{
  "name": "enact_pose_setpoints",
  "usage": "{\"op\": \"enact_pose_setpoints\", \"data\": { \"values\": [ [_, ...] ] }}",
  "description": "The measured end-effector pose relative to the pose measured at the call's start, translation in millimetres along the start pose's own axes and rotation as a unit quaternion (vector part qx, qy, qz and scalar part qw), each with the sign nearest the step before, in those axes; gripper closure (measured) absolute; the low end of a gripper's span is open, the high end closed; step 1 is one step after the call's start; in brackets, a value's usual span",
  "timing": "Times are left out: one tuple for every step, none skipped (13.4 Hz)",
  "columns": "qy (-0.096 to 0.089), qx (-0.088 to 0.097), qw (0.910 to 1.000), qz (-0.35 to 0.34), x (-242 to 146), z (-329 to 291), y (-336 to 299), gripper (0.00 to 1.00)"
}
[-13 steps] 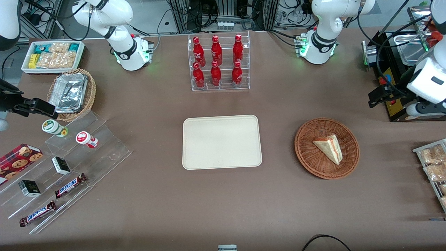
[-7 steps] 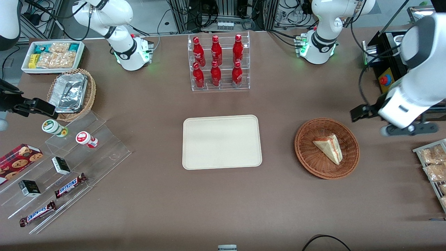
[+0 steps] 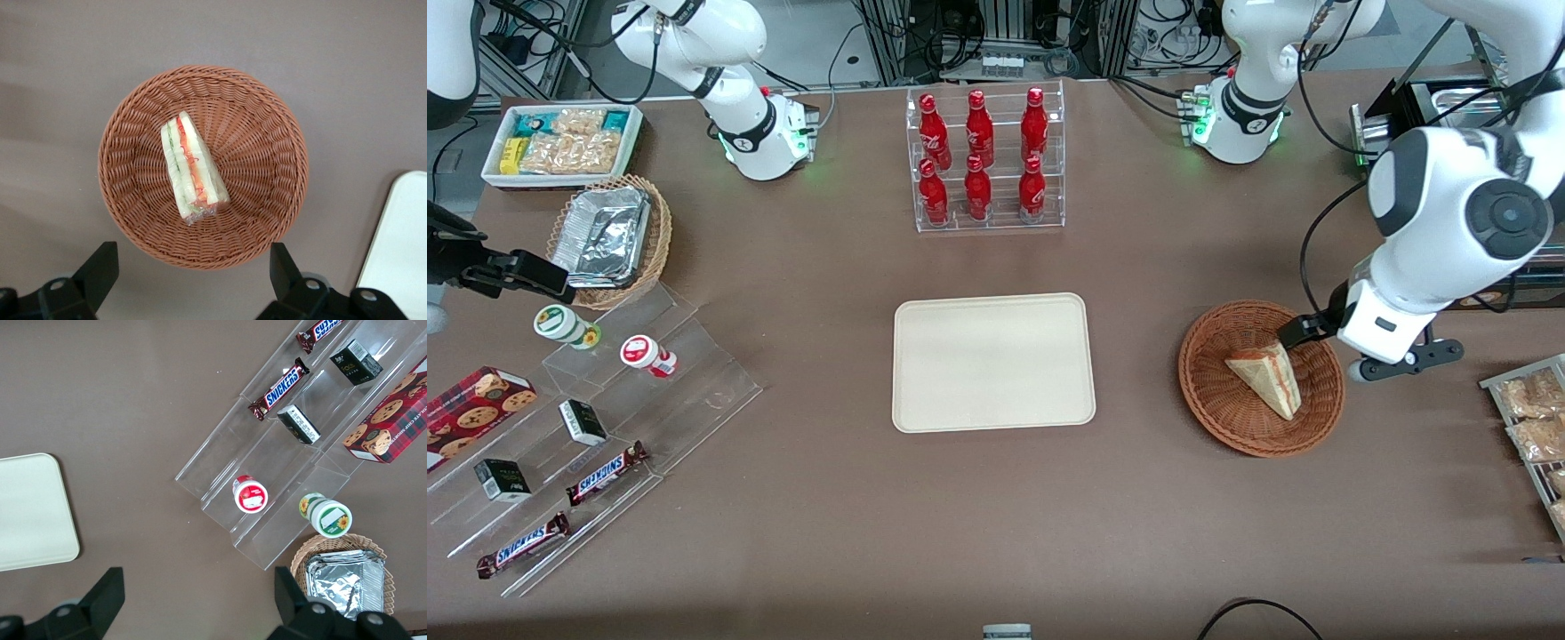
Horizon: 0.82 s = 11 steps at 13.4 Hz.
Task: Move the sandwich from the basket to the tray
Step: 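Lower the left gripper and close it on the wrapped sandwich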
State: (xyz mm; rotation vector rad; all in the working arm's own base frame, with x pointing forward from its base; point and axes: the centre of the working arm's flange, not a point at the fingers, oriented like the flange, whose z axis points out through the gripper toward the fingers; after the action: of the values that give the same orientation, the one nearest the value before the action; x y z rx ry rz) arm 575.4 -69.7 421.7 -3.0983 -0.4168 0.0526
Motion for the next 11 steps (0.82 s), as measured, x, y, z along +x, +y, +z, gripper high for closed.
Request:
{"op": "enact_pose_setpoints", "data": {
  "values": [
    [0.004,-0.002,0.9999,-0.013,-2,12,-1,0.0],
    [0.01,-0.005,0.9996,-0.028,-5,24,-2,0.0],
    [0.017,-0.008,0.9989,-0.043,-9,37,-3,0.0],
    [0.024,-0.012,0.998,-0.057,-13,51,-5,0.0],
    [0.029,-0.015,0.997,-0.07,-18,64,-6,0.0],
    [0.031,-0.017,0.9963,-0.078,-22,74,-8,0.0],
    [0.028,-0.016,0.9961,-0.083,-26,82,-9,0.0],
    [0.023,-0.013,0.996,-0.086,-29,87,-11,0.0],
    [0.02,-0.012,0.9959,-0.088,-31,91,-12,0.0],
    [0.02,-0.012,0.9957,-0.09,-32,95,-14,0.0],
    [0.022,-0.013,0.9956,-0.091,-32,99,-15,0.0]
  ]
}}
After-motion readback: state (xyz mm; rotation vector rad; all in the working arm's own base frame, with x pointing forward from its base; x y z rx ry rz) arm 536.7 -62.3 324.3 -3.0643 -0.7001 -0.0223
